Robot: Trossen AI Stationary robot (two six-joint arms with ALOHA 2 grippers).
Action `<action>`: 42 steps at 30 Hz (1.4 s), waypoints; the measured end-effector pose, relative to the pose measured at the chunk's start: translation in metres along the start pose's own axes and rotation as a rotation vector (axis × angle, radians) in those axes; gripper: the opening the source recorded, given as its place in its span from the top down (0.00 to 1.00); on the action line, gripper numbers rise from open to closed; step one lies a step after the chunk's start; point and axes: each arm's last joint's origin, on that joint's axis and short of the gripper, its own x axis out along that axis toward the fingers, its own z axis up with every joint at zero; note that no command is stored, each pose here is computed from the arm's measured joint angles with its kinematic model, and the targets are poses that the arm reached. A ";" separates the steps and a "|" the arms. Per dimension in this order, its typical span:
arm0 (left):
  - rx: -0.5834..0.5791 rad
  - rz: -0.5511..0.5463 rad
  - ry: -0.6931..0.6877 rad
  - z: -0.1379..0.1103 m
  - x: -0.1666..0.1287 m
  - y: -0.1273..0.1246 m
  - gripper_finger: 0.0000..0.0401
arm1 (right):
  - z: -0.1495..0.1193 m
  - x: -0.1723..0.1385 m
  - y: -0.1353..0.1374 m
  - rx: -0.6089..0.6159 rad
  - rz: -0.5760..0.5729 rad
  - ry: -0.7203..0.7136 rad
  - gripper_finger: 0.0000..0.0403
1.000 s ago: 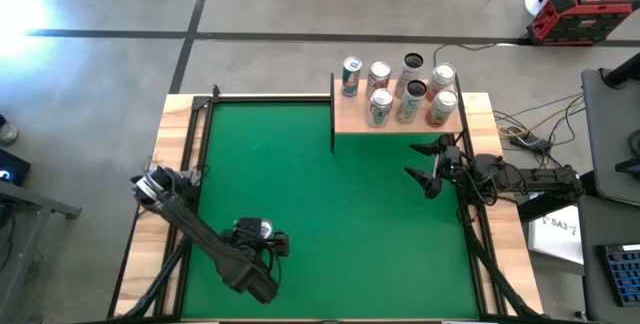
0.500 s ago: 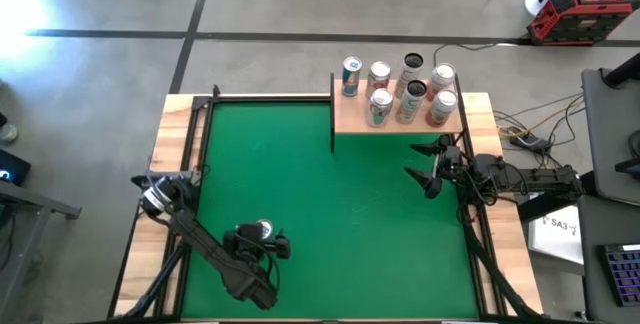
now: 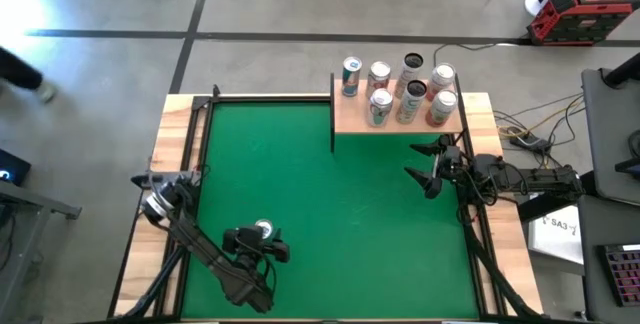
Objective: Place canned beverage on shelf
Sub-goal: Put the blue soda can on the shelf aligned with the other blue soda can
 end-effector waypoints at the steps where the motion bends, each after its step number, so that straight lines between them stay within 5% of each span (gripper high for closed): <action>1: 0.005 0.001 -0.001 -0.001 0.000 0.000 0.26 | 0.000 0.000 0.000 0.000 0.000 0.000 0.06; 7: 0.019 -0.008 0.003 -0.001 -0.002 0.000 0.48 | 0.000 0.000 0.000 0.000 0.000 0.000 0.06; 27: 0.173 -0.167 -0.049 0.069 -0.045 -0.055 0.48 | 0.000 0.000 0.000 0.000 0.000 -0.001 0.06; 34: 0.274 -0.153 -0.075 0.118 -0.034 -0.086 0.47 | 0.000 0.000 0.000 0.000 0.000 0.000 0.06; 42: 0.187 -0.124 -0.123 0.178 -0.001 -0.116 0.44 | 0.000 0.000 0.000 0.000 0.000 0.000 0.06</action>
